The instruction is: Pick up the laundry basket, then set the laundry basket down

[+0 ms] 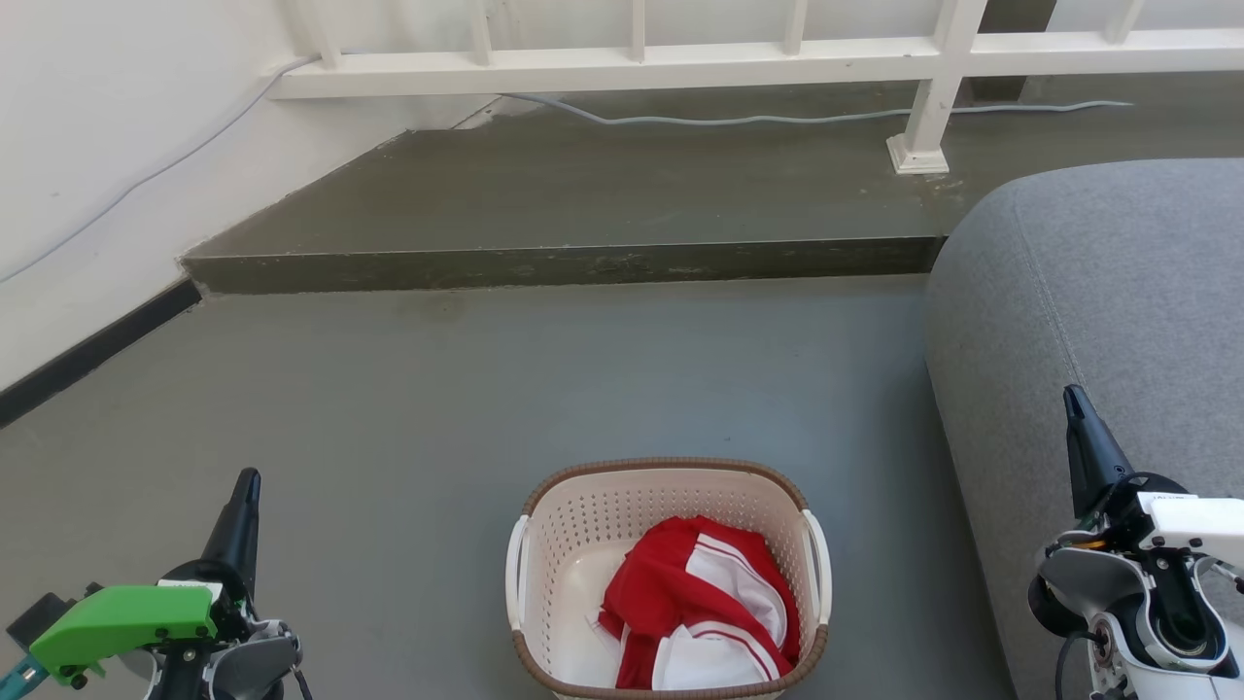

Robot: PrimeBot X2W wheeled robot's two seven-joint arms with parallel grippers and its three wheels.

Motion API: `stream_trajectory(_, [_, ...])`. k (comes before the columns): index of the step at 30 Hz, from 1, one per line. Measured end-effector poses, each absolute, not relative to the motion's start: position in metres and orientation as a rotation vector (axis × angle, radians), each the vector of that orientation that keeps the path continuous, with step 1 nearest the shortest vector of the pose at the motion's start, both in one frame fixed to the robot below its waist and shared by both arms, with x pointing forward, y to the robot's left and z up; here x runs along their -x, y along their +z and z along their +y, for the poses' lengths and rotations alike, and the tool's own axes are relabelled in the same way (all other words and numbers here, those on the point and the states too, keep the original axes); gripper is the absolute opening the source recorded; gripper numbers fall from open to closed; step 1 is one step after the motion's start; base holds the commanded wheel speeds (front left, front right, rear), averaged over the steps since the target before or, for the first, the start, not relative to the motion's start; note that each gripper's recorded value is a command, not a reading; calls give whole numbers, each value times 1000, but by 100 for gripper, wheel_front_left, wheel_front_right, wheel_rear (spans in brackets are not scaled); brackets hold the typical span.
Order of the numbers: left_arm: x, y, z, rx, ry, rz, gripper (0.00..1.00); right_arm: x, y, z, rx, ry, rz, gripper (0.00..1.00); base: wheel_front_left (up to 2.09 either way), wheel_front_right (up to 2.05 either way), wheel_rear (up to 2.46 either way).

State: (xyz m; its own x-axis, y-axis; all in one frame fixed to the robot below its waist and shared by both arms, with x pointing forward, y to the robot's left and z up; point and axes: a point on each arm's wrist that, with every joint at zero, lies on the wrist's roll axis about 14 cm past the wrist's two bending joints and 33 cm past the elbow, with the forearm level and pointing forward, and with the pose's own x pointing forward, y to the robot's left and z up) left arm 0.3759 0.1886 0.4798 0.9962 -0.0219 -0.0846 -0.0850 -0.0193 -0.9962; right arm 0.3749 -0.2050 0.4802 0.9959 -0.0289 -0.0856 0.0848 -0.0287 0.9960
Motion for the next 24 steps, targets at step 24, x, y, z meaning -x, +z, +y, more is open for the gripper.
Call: stream_trajectory(24, [-376,480,189,1590,50,83,0,-375,480,-205,-1597,-91,44,0,0,0,0])
